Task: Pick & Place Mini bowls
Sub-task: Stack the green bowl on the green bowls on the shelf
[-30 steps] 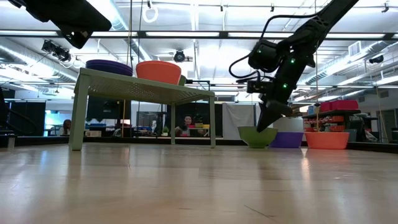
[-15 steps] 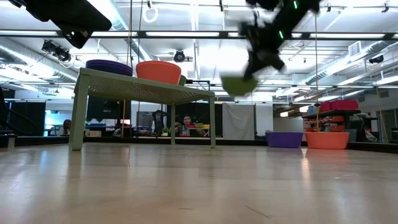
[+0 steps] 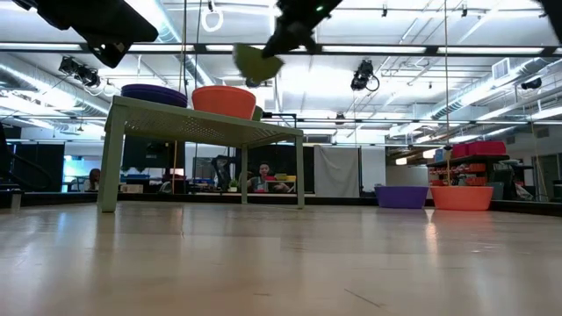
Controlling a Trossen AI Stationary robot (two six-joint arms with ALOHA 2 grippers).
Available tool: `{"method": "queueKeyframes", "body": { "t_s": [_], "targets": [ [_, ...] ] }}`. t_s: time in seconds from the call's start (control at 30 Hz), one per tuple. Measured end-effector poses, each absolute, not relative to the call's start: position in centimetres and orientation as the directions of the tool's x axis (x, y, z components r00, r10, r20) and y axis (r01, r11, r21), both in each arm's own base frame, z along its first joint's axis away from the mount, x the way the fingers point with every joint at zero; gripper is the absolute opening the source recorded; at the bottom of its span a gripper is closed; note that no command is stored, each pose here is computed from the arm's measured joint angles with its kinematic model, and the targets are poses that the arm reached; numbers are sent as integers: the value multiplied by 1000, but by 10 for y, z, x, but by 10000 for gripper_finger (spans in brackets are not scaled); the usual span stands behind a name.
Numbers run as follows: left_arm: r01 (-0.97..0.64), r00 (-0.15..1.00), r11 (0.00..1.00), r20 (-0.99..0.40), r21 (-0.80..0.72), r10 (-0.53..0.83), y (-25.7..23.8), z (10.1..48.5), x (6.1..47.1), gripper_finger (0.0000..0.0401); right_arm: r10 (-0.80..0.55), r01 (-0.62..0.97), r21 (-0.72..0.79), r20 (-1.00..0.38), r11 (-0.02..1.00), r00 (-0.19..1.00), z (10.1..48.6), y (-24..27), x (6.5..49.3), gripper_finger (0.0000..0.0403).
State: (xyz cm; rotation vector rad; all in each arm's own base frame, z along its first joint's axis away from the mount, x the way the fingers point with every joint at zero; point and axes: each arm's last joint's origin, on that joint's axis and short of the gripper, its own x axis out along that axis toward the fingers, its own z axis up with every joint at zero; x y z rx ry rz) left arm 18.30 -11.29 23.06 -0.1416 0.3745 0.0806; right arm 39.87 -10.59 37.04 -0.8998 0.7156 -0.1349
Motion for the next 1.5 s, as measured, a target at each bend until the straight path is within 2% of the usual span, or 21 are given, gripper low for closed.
{"method": "queueKeyframes", "body": {
  "t_s": [0.2, 0.37, 1.23, 1.5],
  "targets": [
    [-103, 927, 987, -370, -120, 52, -113, 231, 183, 16, -331, -239, -723, -551, 649, 766, 356, -135, 430, 1],
    [-103, 927, 988, -370, -119, 52, -113, 231, 183, 16, -308, -275, -708, -577, 651, 757, 341, -145, 439, 2],
    [-103, 928, 987, -370, -121, 52, -113, 231, 183, 16, -306, -278, -671, -615, 687, 727, 323, -156, 445, 26],
    [-103, 928, 987, -370, -121, 52, -113, 231, 183, 16, -309, -269, -675, -607, 687, 732, 324, -156, 445, 54]
  ]
}}
